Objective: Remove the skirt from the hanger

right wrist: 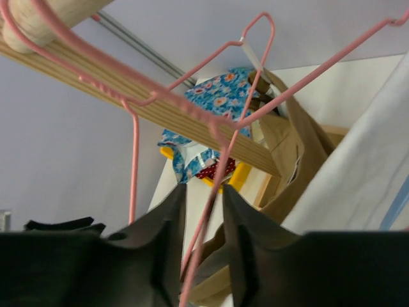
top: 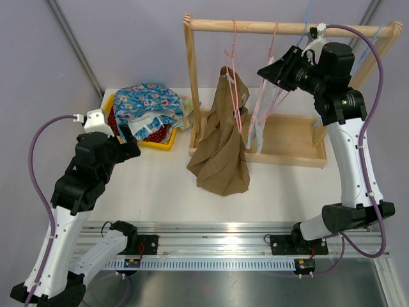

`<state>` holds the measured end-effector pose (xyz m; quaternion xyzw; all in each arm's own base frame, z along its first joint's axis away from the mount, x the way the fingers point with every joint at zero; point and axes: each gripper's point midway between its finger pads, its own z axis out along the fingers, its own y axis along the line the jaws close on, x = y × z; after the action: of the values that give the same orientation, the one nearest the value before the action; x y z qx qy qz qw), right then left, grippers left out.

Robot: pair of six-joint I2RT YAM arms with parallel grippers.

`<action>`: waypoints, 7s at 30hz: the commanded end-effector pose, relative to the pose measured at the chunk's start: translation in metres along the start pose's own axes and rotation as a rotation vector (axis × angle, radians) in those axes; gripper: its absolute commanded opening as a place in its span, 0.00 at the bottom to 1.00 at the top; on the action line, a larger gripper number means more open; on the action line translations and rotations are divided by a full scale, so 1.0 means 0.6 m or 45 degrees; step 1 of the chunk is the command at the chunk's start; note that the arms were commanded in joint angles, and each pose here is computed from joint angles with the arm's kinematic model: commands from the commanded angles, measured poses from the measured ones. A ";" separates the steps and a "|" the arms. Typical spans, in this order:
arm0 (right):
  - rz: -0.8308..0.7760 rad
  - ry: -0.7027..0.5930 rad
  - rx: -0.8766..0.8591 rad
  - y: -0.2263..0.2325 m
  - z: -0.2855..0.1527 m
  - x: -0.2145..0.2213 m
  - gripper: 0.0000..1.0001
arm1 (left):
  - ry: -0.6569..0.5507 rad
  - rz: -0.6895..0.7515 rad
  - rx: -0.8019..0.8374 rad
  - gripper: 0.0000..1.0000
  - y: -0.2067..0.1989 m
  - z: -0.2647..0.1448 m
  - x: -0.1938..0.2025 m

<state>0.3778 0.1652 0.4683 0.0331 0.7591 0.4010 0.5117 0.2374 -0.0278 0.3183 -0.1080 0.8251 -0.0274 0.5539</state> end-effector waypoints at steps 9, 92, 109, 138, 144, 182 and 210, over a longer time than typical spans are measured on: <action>-0.057 -0.019 0.056 -0.007 -0.013 -0.002 0.00 | -0.011 -0.046 0.175 0.99 -0.046 0.003 -0.005; -0.187 -0.081 -0.357 0.244 -0.357 0.034 0.00 | -0.349 0.567 1.365 0.81 -0.677 -0.317 0.080; -0.180 -0.077 -0.320 0.227 -0.338 0.033 0.00 | -0.361 0.335 1.290 0.00 -0.650 -0.264 0.056; -0.290 -0.325 -0.072 0.156 -0.201 -0.105 0.00 | 0.298 0.336 1.072 0.00 -0.402 -0.321 0.445; -0.266 -0.345 -0.010 0.112 -0.135 -0.133 0.00 | 0.284 0.325 1.009 0.00 -0.376 -0.330 0.426; -0.173 -0.270 0.132 0.031 -0.220 -0.024 0.98 | -0.521 0.406 0.098 0.00 -0.177 -0.053 -0.337; -0.117 -0.140 -0.512 0.192 -0.229 -0.020 0.94 | -0.101 0.151 -0.012 0.99 -0.056 0.149 -0.212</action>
<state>0.2245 0.1436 0.5517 -0.0505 0.6645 0.4647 0.5830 0.3872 -0.0294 0.3940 -0.0885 0.8061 0.0070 0.5850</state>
